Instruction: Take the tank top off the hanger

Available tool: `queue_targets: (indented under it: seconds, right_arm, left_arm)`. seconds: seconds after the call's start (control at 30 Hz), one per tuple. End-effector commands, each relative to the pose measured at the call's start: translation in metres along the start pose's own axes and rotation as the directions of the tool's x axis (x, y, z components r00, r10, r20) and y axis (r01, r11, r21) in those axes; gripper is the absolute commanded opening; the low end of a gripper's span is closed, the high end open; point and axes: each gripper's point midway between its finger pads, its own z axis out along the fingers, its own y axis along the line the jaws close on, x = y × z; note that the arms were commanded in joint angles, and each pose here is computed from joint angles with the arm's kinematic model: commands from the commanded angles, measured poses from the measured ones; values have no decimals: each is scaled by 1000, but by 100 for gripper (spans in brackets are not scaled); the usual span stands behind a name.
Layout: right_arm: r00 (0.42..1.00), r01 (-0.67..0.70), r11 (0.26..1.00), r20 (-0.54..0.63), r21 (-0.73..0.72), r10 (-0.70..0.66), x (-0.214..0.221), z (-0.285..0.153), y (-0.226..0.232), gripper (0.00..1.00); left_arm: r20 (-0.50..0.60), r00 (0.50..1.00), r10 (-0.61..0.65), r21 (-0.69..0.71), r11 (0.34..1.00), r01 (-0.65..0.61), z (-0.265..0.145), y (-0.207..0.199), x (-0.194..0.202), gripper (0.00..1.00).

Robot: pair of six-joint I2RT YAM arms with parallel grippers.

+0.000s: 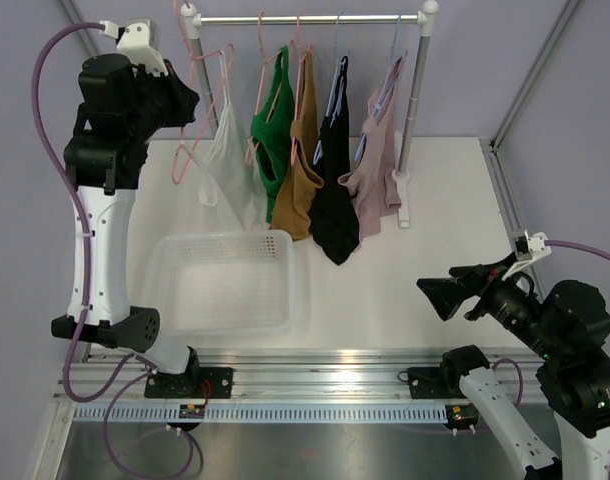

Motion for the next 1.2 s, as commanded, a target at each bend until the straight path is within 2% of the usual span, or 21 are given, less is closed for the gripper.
queue_targets:
  seconds: [0.0,0.23,0.3,0.43,0.5,0.63,0.83,0.93,1.0,1.03,1.1,1.13,1.17]
  right_arm:
    - [999,20,999,26,-32,-19,-9,-6,9,99]
    - [1000,24,999,20,-31,-24,-10,-2,8,99]
    - [999,26,999,23,-34,-25,-11,-2,9,100]
    - [998,33,999,48,-19,-32,-21,-3,9,100]
    - [998,35,999,60,-2,-35,-26,-3,8,100]
    - [995,50,998,87,41,-54,-42,-11,8,100]
    - [994,51,996,98,78,-58,-51,-17,6,100]
    - [992,49,998,113,50,-54,-53,-24,14,99]
    - [990,57,998,126,21,-59,-54,-29,21,100]
    - [990,64,998,128,0,-63,-55,-32,26,100]
    - [988,64,998,138,17,-66,-58,-35,24,100]
    - [986,65,998,153,21,-67,-60,-38,25,100]
    - [985,61,998,160,26,-64,-61,-39,24,100]
  left_arm:
    - [62,998,-20,19,1000,19,-35,-10,-18,0]
    - [252,968,-4,-59,998,20,-122,-8,-58,0]
    - [298,954,-3,14,1000,-1,-149,-25,-71,0]
    - [281,959,-31,221,975,-33,-178,-67,-71,0]
    - [276,961,-11,360,928,-93,-197,-94,-66,0]
    - [245,969,-27,557,822,-118,-216,-129,-57,0]
    - [188,980,-67,810,575,-116,-264,-179,-50,0]
    - [113,991,-76,880,470,-65,-264,-194,-41,0]
    - [57,995,-81,896,444,-16,-255,-201,-37,0]
    - [19,998,-60,916,400,6,-254,-211,-28,0]
    - [-18,1000,-20,895,445,26,-226,-220,-17,0]
    - [-44,999,15,912,408,34,-228,-235,-6,0]
    - [-76,996,37,888,458,51,-199,-244,6,0]
